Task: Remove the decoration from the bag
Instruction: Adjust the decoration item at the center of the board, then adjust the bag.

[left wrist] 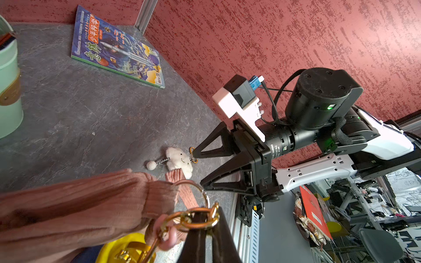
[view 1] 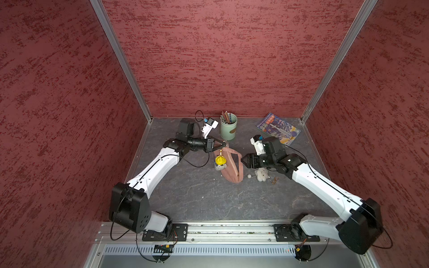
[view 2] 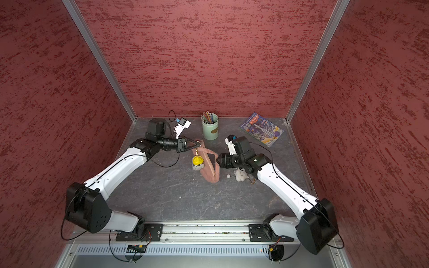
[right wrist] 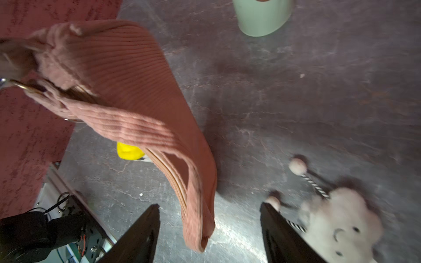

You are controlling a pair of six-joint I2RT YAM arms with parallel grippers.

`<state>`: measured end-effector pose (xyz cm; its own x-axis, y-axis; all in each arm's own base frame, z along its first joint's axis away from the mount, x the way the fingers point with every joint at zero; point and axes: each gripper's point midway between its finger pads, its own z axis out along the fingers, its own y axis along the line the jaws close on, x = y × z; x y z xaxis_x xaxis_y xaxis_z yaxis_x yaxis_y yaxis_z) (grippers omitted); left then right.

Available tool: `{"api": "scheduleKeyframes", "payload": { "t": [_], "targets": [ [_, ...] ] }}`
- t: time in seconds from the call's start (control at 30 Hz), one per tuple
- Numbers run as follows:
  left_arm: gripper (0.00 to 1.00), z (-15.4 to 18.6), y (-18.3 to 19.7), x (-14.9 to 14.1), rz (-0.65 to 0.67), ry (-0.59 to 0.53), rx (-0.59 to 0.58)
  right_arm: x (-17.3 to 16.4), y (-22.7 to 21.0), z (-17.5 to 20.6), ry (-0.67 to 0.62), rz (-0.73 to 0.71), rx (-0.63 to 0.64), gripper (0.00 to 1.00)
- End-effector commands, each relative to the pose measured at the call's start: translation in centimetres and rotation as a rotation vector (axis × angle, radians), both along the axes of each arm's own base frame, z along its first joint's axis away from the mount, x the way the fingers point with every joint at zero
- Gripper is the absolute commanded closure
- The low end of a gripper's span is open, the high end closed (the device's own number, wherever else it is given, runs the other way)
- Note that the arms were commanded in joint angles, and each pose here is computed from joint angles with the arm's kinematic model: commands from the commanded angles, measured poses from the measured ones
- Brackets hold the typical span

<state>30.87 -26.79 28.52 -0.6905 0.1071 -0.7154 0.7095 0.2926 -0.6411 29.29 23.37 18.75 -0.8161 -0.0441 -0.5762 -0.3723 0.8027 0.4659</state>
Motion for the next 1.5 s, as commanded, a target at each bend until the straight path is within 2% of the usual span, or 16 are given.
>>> {"api": "scheduleKeyframes", "payload": {
  "t": [0.0, 0.1, 0.27, 0.43, 0.47, 0.53, 0.63, 0.73, 0.8, 0.87, 1.0, 1.13, 1.3, 1.47],
  "targets": [
    [1.0, 0.7, -0.7, 0.0, -0.034, -0.031, -0.013, 0.1, 3.3, 1.0, -0.02, 0.079, 0.123, 0.28],
    [1.0, 0.1, -1.4, 0.2, -0.045, -0.017, -0.009, -0.3, 5.2, 0.3, 0.013, 0.068, 0.156, 0.3],
    [1.0, -0.5, -2.4, 0.6, -0.051, -0.003, -0.006, 0.7, 5.6, -2.2, 0.093, -0.092, 0.153, 0.42],
    [1.0, -0.5, -3.2, 1.2, -0.044, 0.006, -0.003, 0.9, 4.9, -3.7, 0.137, -0.262, 0.108, 0.68],
    [0.98, -0.5, -3.4, 1.3, -0.04, 0.009, -0.001, 0.7, 4.7, -3.8, 0.157, -0.302, 0.107, 0.73],
    [0.88, -0.5, -3.5, 1.5, -0.026, 0.014, 0.005, 0.3, 4.3, -4.1, 0.203, -0.374, 0.117, 0.82],
    [0.62, -0.7, -3.2, 1.7, 0.015, 0.03, 0.029, -0.4, 3.5, -4.3, 0.279, -0.47, 0.143, 0.92],
    [0.39, -1.0, -1.7, 0.8, 0.087, 0.028, 0.075, -0.9, 3.0, -4.5, 0.341, -0.536, 0.155, 0.92],
    [0.3, -1.1, -0.2, -0.1, 0.146, 0.015, 0.097, -1.1, 2.8, -4.4, 0.363, -0.567, 0.16, 0.91],
    [0.27, -1.3, 1.0, -1.6, 0.183, 0.005, 0.117, -1.2, 2.6, -4.2, 0.389, -0.597, 0.164, 0.9],
    [0.22, -3.6, 1.3, -5.7, 0.165, 0.006, 0.16, -0.9, 3.1, -3.5, 0.423, -0.618, 0.17, 0.87],
    [0.16, -7.7, 1.5, -8.7, 0.144, 0.015, 0.246, -0.9, 3.8, -3.2, 0.458, -0.615, 0.191, 0.86],
    [0.15, -9.8, 2.0, -9.6, 0.147, 0.023, 0.264, -0.8, 4.4, -4.0, 0.493, -0.611, 0.195, 0.85],
    [0.15, -10.5, 0.4, -9.8, 0.09, -0.009, 0.263, -0.8, 4.8, -4.0, 0.507, -0.61, 0.209, 0.85]
  ]
}}
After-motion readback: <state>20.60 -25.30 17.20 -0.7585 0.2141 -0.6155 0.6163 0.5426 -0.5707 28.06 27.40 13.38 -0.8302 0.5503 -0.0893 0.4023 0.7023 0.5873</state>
